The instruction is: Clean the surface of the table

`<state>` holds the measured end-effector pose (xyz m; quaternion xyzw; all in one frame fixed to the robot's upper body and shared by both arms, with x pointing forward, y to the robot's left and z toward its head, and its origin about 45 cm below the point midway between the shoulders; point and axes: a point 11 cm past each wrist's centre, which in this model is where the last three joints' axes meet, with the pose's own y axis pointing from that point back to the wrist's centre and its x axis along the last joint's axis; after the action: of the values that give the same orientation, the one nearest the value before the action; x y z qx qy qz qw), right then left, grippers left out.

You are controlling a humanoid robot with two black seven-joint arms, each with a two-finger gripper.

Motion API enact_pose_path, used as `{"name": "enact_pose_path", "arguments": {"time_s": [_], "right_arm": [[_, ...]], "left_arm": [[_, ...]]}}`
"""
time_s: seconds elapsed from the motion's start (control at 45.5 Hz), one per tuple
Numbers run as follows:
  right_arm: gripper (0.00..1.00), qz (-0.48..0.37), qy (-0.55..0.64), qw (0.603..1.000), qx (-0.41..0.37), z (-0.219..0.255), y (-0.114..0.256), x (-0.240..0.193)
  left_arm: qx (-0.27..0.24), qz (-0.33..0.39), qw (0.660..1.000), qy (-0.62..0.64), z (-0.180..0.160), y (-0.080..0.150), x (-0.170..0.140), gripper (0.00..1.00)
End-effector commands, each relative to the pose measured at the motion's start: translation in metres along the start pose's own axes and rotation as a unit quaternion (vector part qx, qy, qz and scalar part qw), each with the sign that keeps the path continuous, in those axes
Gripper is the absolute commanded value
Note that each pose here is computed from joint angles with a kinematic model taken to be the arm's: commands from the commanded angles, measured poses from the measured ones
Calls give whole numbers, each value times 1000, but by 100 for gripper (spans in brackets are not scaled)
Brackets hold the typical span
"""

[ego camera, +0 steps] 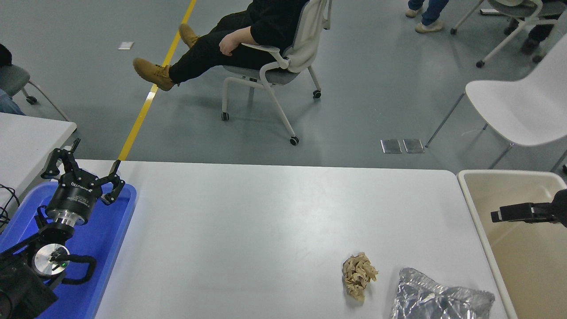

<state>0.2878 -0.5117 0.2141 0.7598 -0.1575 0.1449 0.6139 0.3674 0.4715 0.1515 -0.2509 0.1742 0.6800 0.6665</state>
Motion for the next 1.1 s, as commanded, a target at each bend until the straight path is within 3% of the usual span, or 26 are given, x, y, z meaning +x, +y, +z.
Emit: {"name": "enact_pose_path", "arguments": {"time_s": [0.0, 0.286, 1.077], "right_arm": [[99, -33, -37, 998, 25, -1, 3, -47], [99, -57, -42, 994, 85, -36, -14, -66], [99, -55, -22, 993, 99, -42, -57, -118]], "left_arm": [[0, 0, 1000, 0, 0, 0, 0, 100], [0, 0, 1000, 0, 0, 0, 0, 100], [1, 0, 1000, -1, 0, 0, 0, 100]]}}
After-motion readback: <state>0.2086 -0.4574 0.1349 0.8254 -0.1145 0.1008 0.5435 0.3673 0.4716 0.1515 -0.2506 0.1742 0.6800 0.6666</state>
